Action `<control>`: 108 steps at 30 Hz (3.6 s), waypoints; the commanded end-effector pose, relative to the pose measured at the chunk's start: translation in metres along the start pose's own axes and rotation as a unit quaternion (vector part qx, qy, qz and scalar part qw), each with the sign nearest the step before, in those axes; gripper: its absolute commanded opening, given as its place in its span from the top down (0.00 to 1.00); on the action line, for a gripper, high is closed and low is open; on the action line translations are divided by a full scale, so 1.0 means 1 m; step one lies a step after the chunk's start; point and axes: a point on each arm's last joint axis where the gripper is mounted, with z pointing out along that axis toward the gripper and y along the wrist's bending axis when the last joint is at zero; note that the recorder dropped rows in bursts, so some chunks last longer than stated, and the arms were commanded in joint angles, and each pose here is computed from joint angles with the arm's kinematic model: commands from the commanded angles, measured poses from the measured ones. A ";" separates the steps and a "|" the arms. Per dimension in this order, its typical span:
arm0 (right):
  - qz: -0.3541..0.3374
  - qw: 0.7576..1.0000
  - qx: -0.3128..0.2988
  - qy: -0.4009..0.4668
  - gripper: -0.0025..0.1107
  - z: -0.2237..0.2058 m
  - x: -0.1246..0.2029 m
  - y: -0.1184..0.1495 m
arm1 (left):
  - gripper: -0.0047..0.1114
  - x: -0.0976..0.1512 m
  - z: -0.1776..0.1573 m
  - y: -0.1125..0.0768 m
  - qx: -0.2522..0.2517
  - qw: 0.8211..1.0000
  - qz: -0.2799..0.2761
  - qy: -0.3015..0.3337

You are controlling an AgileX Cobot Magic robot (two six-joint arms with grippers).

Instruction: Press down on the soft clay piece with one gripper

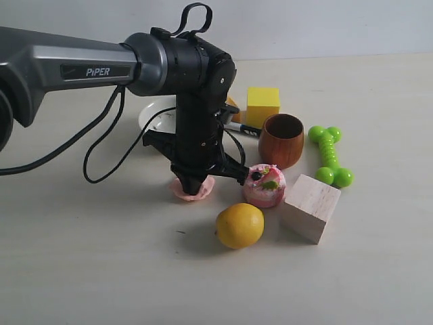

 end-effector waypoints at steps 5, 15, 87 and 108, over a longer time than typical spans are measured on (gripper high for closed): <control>-0.003 1.000 -0.001 -0.004 0.98 0.000 0.001 0.000 | 0.96 0.001 -0.010 0.003 -0.001 1.000 0.005 -0.005; -0.003 1.000 -0.001 -0.004 0.98 0.000 0.001 0.000 | 0.96 0.001 -0.014 0.003 0.000 1.000 0.005 -0.011; -0.003 1.000 -0.001 -0.004 0.98 0.000 0.001 0.000 | 0.96 0.178 -0.231 0.091 -0.041 0.872 -0.015 -0.488; -0.003 1.000 -0.001 -0.004 0.98 0.000 0.001 0.000 | 0.96 0.361 -0.186 0.193 -0.081 0.716 -0.322 -0.614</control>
